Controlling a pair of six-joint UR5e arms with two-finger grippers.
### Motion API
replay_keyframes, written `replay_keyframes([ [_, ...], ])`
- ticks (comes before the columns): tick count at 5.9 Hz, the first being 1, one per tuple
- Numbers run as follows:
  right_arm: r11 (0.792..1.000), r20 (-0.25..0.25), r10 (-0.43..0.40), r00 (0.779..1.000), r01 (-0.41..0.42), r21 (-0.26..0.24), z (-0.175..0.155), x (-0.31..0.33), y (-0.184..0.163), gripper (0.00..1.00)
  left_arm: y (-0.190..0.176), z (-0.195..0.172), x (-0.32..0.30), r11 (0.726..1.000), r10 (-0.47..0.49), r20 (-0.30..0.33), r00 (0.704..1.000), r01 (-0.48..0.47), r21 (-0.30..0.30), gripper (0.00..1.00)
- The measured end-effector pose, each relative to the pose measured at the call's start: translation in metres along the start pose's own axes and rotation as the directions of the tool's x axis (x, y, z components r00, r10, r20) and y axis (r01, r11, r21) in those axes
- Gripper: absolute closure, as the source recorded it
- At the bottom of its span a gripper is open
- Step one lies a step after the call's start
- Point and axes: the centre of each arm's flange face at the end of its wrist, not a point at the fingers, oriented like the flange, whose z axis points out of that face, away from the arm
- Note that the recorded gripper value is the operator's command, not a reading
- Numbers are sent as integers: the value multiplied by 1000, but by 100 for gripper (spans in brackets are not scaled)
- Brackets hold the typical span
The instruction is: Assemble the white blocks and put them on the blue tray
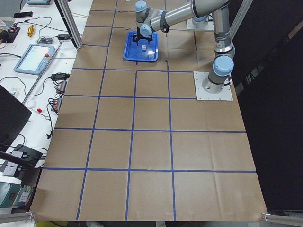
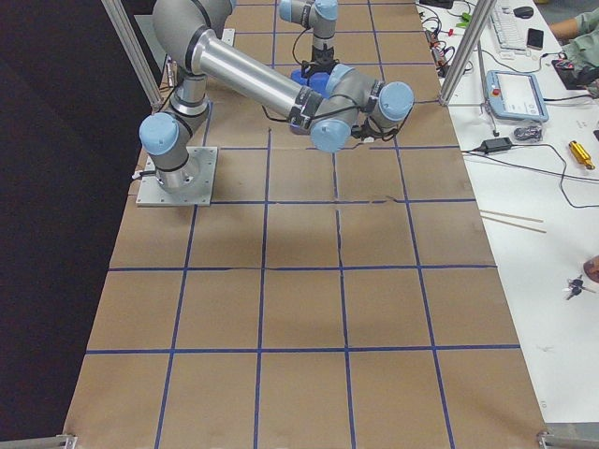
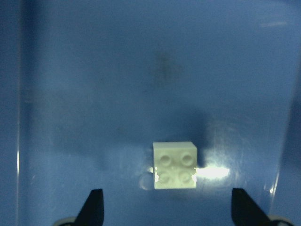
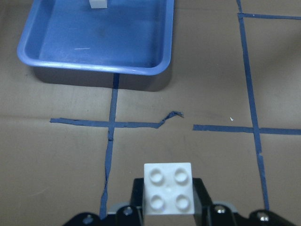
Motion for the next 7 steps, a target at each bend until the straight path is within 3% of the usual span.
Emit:
replay_keyframes([
  [2,1000,19,3,1000,-3,-6,26,-4,-45,76,85,-94,8,975,-220,-36,975,220,-9,3],
  [3,1000,11,20,1000,-20,-17,44,-3,-72,76,130,-127,6,936,-352,-42,935,352,-3,2],
  [4,999,-6,44,999,-44,-29,69,-4,-103,76,160,-157,4,860,-510,-33,859,511,2,2],
  [5,996,-36,82,996,-83,-36,96,-8,-138,76,173,-182,4,736,-677,-5,736,677,8,2],
  [7,985,-71,166,984,-168,-29,154,-37,-173,76,179,-215,16,435,-900,54,433,900,22,1],
])
